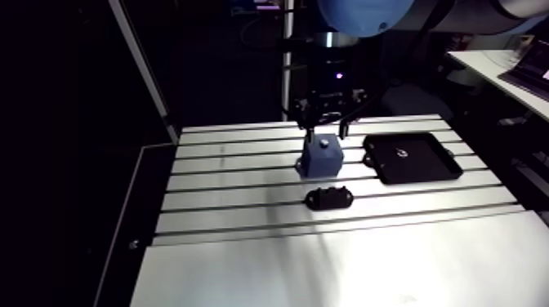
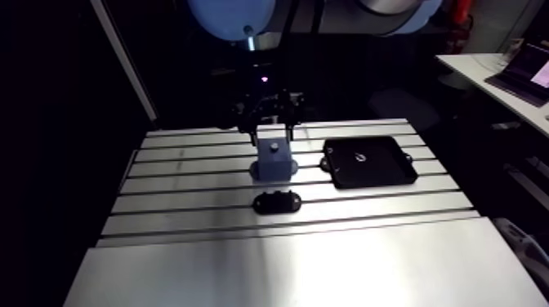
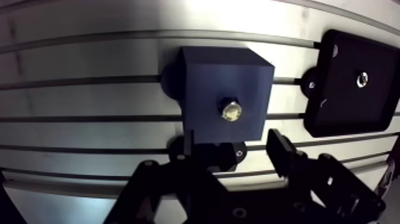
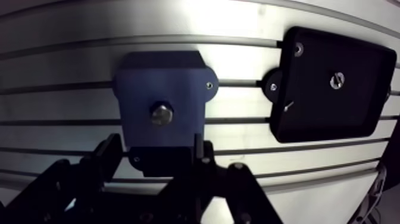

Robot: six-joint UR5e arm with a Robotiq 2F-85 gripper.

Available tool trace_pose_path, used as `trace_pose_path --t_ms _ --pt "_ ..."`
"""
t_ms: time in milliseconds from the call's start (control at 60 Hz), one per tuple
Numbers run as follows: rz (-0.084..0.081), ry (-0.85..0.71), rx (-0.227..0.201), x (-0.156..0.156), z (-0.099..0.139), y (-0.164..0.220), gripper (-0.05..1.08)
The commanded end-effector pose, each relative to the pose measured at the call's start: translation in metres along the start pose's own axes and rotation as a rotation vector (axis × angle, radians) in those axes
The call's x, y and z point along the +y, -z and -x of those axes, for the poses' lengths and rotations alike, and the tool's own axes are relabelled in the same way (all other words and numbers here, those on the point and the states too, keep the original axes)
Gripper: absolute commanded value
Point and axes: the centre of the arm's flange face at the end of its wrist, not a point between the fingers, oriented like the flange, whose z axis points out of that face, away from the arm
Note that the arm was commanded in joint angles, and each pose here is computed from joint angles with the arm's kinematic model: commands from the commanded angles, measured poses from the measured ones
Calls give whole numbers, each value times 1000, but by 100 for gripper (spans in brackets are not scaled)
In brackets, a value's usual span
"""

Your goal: Pick up the M10 bolt and insert it into the hex recess until seated.

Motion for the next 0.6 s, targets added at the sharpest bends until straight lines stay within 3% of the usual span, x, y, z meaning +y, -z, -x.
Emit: trace_pose_path --t_ms 17,250,383,600 --pt "0 -52 31 -1 1 -2 36" --pt "-11 -53 29 -2 2 -6 40" --pt "-16 -51 54 0 -1 -4 41" --pt "-26 -48 60 2 -3 -4 44"
